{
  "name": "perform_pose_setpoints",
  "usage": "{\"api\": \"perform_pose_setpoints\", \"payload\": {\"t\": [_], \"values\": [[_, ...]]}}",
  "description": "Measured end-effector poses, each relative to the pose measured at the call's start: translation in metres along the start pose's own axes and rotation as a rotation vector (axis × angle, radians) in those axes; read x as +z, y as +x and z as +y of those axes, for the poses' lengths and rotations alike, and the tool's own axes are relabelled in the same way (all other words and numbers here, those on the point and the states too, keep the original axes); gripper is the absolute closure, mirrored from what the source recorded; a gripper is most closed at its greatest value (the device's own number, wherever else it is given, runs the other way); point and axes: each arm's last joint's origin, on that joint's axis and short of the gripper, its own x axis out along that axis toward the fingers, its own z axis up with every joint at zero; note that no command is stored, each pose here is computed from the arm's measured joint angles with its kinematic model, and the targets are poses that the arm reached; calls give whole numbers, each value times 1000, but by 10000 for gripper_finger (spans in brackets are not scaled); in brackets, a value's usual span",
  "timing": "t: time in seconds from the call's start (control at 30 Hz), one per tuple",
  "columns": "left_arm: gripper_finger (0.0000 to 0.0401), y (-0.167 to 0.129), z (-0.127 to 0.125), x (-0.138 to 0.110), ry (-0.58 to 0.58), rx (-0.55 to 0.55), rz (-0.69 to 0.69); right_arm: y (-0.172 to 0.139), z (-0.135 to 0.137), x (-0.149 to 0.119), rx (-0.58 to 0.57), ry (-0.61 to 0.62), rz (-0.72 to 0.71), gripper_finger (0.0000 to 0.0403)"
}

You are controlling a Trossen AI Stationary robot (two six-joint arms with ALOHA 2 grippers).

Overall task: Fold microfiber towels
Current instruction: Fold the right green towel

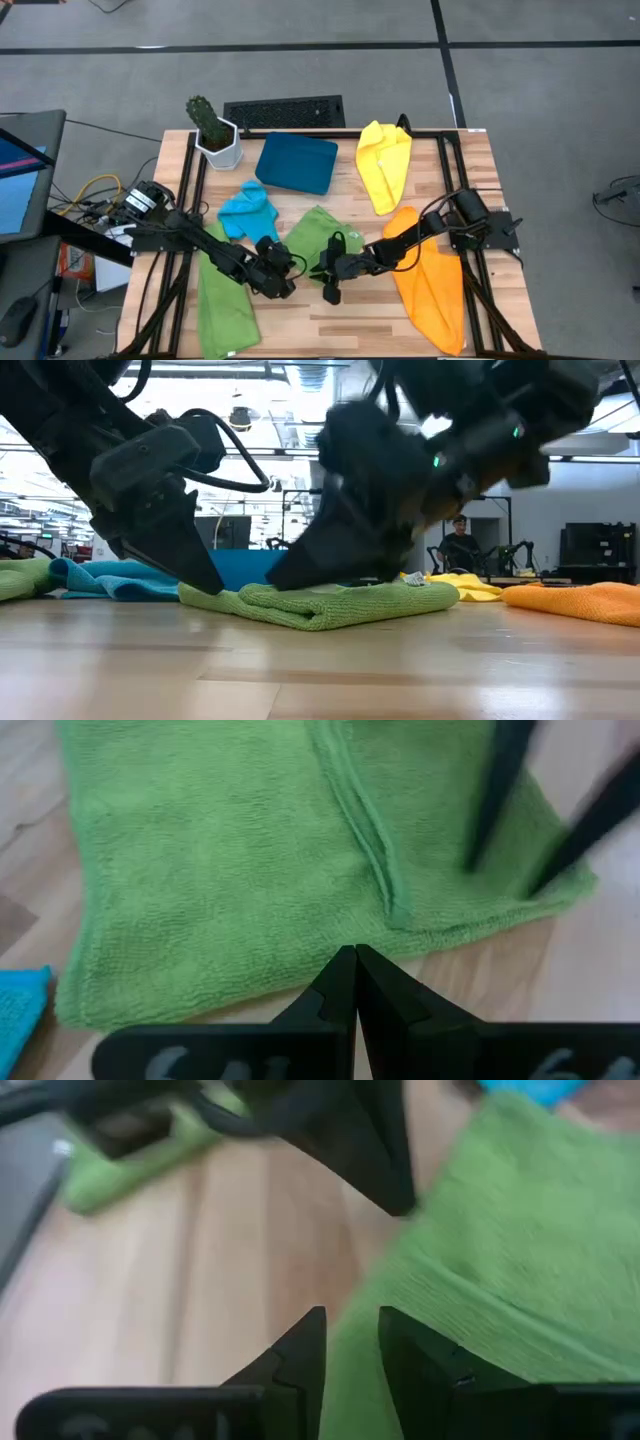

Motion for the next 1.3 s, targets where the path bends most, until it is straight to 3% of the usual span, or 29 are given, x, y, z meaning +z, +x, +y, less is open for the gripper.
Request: {"api": "perform_pose_setpoints", "payload": {"t": [0.33,0.53,0.73,0.93,1.17,1.3], "values": [[401,0,0,0,12,1,2,7,4,-17,105,-3,113,283],[401,0,0,0,12,3,2,-3,7,-8,127,-107,107,283],[401,1,2,-2,-4,9,6,-16,17,10,142,-101,24,283],[401,1,2,-2,-7,8,5,-22,26,15,29,-128,-89,283],[401,1,2,-2,-9,3,12,-2,11,-9,-56,-74,-16,283],[401,1,2,-2,-9,3,12,8,6,-19,-39,-27,19,283]]}}
